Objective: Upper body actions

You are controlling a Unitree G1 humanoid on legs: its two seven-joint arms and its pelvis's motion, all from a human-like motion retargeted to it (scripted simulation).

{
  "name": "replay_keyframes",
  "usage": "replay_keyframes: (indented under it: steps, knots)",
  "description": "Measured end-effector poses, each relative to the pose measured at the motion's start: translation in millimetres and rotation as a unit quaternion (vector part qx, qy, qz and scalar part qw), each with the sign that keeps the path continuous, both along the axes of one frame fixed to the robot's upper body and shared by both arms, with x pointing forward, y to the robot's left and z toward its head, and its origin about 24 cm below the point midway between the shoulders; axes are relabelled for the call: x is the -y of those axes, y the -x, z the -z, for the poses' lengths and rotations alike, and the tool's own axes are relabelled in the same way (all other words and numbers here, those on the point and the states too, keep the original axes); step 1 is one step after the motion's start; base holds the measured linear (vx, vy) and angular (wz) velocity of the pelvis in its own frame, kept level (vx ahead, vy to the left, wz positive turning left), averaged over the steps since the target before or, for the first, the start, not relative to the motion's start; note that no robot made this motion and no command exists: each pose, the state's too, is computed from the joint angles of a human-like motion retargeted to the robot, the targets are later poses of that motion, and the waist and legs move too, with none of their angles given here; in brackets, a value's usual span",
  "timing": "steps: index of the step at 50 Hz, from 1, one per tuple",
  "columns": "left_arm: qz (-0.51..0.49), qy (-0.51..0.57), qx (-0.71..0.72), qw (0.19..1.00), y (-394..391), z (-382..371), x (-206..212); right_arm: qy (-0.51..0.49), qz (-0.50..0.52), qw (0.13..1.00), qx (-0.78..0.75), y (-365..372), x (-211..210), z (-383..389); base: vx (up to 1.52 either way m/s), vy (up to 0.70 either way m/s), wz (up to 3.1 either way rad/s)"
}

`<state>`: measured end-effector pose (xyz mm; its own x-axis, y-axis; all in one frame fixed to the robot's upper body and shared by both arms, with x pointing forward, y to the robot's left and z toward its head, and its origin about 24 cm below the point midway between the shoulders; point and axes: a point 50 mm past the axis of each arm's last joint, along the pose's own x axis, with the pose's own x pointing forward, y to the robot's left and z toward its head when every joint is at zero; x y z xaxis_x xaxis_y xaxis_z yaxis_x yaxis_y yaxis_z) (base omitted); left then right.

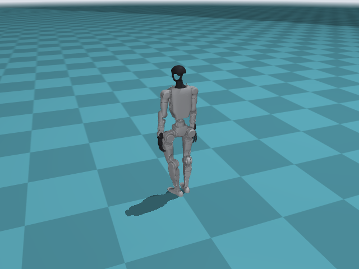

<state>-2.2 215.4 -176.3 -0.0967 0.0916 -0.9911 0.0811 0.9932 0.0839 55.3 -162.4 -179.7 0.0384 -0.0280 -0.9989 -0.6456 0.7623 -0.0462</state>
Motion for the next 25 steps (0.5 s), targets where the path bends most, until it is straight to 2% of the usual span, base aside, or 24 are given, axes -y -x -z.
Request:
replay_keyframes:
  steps: [10, 20, 25]
  knots:
    - [-0.068, 0.065, 0.010, 0.996, -15.7, 1.0, 16.2, -0.028, 0.000, 1.000, -0.007, -0.3, -1.4, -0.3, -0.01, 0.00, 0.05]
    - [-0.002, 0.029, -0.016, 0.999, -5.4, 0.5, 10.2, -0.011, 0.019, 0.999, -0.030, 24.3, 3.5, 1.5, 0.01, 0.00, -0.01]
    - [-0.007, 0.022, -0.030, 0.999, 2.5, 0.4, 11.4, 0.021, 0.019, 0.998, -0.054, 41.9, 12.9, 1.0, 0.05, 0.01, -0.85]
